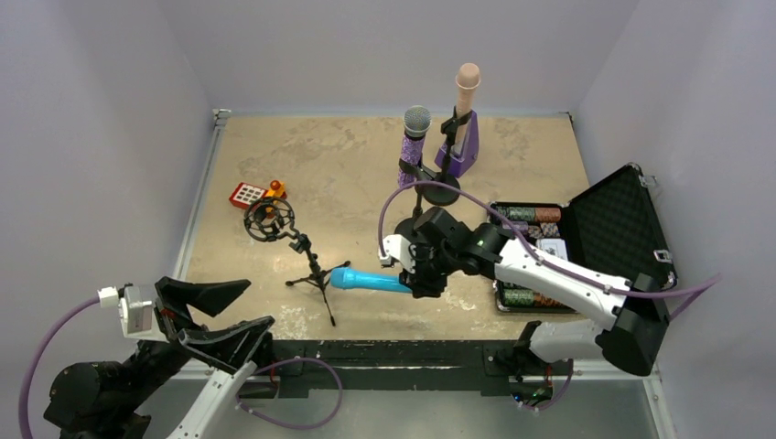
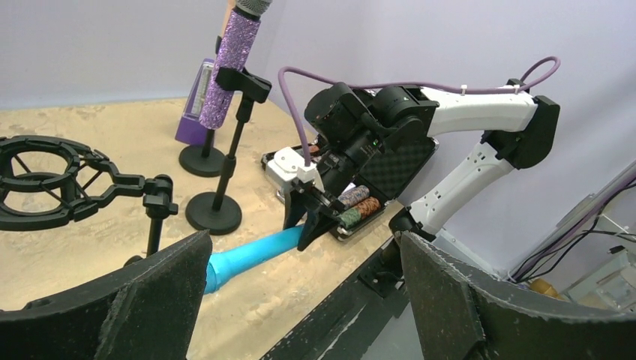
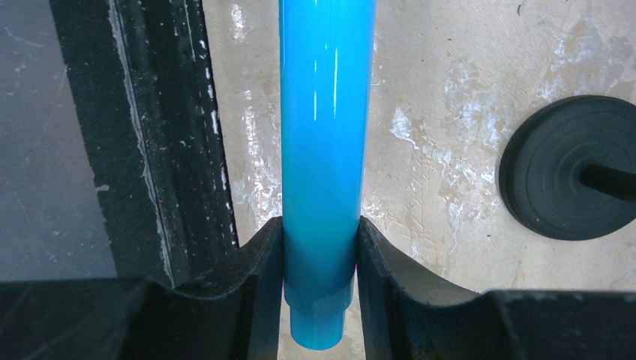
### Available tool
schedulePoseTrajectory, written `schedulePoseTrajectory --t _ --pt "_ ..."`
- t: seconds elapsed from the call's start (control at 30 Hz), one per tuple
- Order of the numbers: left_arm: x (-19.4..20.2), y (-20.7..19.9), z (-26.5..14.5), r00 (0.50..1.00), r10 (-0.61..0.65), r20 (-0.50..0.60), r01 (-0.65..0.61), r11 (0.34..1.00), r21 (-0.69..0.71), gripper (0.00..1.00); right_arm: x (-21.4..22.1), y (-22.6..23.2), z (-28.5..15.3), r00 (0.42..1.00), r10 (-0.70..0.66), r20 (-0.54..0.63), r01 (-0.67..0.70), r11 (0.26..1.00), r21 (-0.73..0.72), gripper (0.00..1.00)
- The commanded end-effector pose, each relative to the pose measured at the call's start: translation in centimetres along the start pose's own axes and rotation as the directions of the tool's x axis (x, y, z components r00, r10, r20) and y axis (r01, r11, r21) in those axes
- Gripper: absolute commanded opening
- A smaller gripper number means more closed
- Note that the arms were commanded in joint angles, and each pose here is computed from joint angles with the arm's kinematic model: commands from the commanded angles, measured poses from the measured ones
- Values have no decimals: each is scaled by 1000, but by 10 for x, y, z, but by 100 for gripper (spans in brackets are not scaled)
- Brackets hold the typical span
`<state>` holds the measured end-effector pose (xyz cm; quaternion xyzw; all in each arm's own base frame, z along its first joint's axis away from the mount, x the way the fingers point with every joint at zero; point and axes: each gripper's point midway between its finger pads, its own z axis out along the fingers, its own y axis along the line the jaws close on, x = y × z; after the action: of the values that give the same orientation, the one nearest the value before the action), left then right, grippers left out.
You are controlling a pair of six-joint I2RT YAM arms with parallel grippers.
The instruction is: Attach the microphones to the stand
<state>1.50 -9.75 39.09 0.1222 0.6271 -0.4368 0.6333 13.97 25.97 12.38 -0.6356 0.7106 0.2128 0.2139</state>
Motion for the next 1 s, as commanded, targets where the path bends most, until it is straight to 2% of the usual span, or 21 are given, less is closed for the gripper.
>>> schedulePoseTrajectory --t 0.0,0.3,0.6,0.77,0.97 --pt "-9 -9 8 999 -27 23 26 998 50 99 -13 7 -26 993 -6 115 12 998 -54 0" --pt "-18 -15 26 998 -58 29 55 993 105 99 -20 7 -68 965 38 260 -25 998 -51 0" --pt "-24 -15 58 989 -146 14 142 977 157 99 -44 0 -104 931 54 361 -46 998 -32 0" --pt "-27 -9 79 982 -191 4 187 968 166 99 -85 -8 -158 871 40 489 -52 999 12 0" --pt "-43 1 110 970 -235 58 223 960 168 99 -134 -9 -208 793 43 608 -58 998 6 0"
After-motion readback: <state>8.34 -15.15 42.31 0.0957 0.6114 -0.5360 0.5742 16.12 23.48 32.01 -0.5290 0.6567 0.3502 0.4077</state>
